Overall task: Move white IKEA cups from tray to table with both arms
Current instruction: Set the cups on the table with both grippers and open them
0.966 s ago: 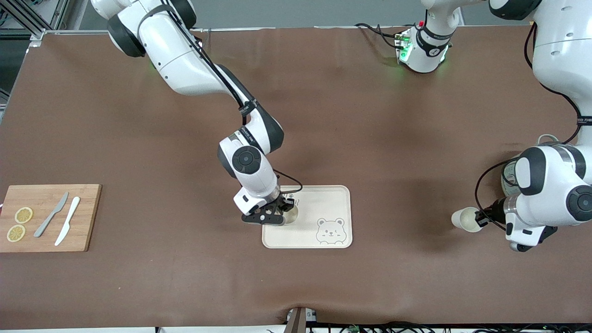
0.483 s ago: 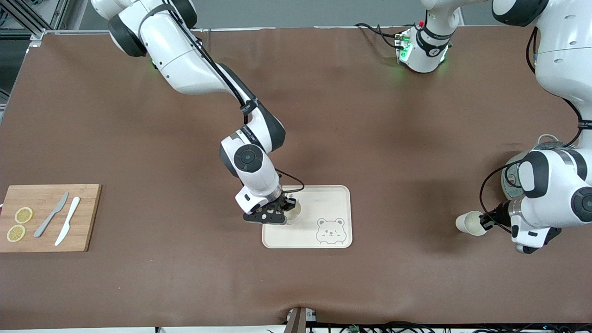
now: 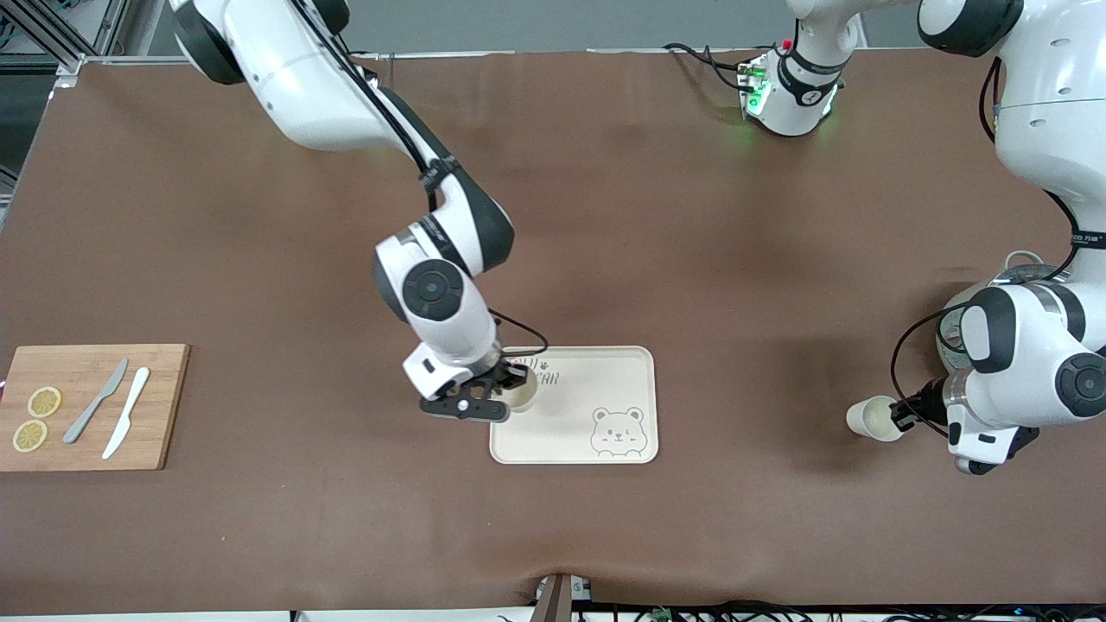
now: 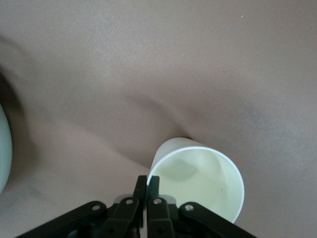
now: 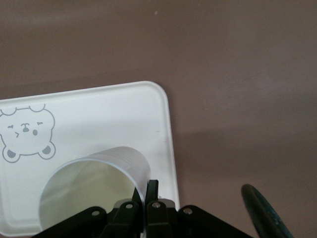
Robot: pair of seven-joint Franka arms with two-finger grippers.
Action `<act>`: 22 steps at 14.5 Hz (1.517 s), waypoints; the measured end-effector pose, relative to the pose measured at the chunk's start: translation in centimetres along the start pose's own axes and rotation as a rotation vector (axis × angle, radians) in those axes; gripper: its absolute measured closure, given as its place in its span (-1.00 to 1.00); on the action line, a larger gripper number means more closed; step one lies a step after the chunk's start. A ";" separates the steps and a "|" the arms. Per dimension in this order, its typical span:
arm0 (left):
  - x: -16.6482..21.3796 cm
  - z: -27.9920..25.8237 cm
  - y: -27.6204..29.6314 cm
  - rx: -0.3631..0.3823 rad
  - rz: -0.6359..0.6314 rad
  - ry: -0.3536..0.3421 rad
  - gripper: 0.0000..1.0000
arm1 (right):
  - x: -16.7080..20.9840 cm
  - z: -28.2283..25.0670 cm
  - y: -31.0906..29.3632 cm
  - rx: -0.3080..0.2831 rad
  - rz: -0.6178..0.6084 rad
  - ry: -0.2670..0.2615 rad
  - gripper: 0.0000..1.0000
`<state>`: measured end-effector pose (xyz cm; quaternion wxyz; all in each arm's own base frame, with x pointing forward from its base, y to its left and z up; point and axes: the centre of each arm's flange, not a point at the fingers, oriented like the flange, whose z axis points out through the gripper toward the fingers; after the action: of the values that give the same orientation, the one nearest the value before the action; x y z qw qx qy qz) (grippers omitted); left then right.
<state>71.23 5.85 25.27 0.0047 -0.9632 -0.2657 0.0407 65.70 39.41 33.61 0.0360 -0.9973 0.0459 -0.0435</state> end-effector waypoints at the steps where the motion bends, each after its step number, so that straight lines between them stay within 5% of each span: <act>1: 0.0 0.1 0.0 0.001 0.000 -0.001 0.69 | 0.7 -1.8 1.7 -0.005 -0.027 -0.004 0.94; 10: 0.3 -1.0 0.1 -0.010 0.000 0.021 -0.98 | 4.4 -6.1 26.7 0.015 -0.307 -0.097 0.94; 16: -0.2 -10.5 0.5 -0.036 0.057 0.143 -1.00 | 5.1 -4.1 38.0 0.031 -0.471 -0.129 0.94; 22: -4.3 -21.1 0.0 -0.010 0.154 0.172 -1.00 | 4.7 1.8 40.1 0.047 -0.536 -0.135 0.94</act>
<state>69.28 3.89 46.65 0.0194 -0.9806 -0.1899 -0.0434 66.94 -0.78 29.20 0.0492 -0.9735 -0.2229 0.0142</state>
